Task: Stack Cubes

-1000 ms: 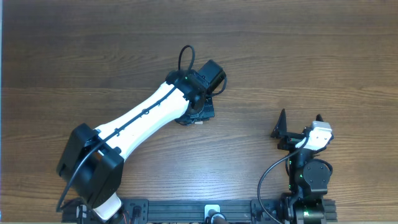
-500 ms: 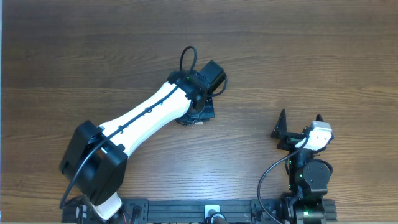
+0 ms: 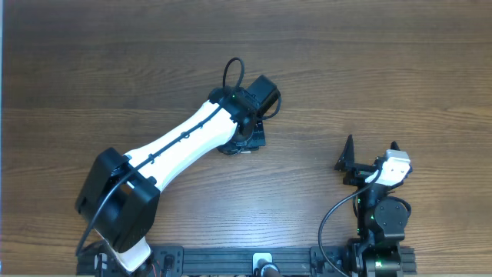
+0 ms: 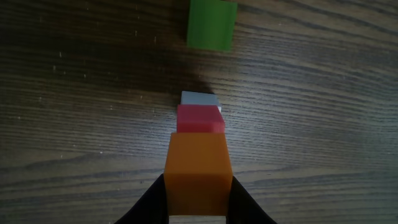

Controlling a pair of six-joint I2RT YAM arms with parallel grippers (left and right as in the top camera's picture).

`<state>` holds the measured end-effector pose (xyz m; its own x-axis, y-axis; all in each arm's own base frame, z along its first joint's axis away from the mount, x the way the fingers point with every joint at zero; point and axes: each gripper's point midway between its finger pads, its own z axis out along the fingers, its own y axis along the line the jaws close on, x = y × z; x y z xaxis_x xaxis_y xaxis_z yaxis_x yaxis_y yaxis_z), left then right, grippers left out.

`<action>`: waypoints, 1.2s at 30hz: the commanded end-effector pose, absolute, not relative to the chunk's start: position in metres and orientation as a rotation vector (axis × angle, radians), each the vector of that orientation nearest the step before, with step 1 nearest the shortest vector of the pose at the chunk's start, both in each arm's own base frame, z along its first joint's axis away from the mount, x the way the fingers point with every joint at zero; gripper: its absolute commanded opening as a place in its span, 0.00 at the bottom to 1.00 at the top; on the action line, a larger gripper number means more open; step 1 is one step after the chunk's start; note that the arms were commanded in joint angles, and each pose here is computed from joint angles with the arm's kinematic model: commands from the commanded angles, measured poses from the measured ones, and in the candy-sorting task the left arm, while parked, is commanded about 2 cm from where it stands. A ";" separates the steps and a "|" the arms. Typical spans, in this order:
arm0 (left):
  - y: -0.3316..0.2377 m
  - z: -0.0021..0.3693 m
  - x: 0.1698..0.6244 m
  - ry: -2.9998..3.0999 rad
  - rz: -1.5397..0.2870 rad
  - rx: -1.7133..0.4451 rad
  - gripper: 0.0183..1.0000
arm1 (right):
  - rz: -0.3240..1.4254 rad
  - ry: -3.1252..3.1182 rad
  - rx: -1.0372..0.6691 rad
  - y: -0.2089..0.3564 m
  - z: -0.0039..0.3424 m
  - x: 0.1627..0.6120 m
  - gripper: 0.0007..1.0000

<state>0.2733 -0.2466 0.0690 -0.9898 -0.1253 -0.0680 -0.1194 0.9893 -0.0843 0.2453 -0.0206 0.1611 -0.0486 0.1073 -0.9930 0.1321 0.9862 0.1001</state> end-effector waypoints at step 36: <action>-0.252 0.062 0.281 3.068 -0.149 -0.163 0.16 | -0.017 1.618 0.196 -0.021 0.160 0.245 0.99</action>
<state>0.2759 -0.2495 0.0622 -0.9904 -0.1240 -0.0615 -0.1183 0.9890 -0.0884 0.2453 -0.0207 0.1611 -0.0485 0.1073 -0.9930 0.1325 0.9861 0.1001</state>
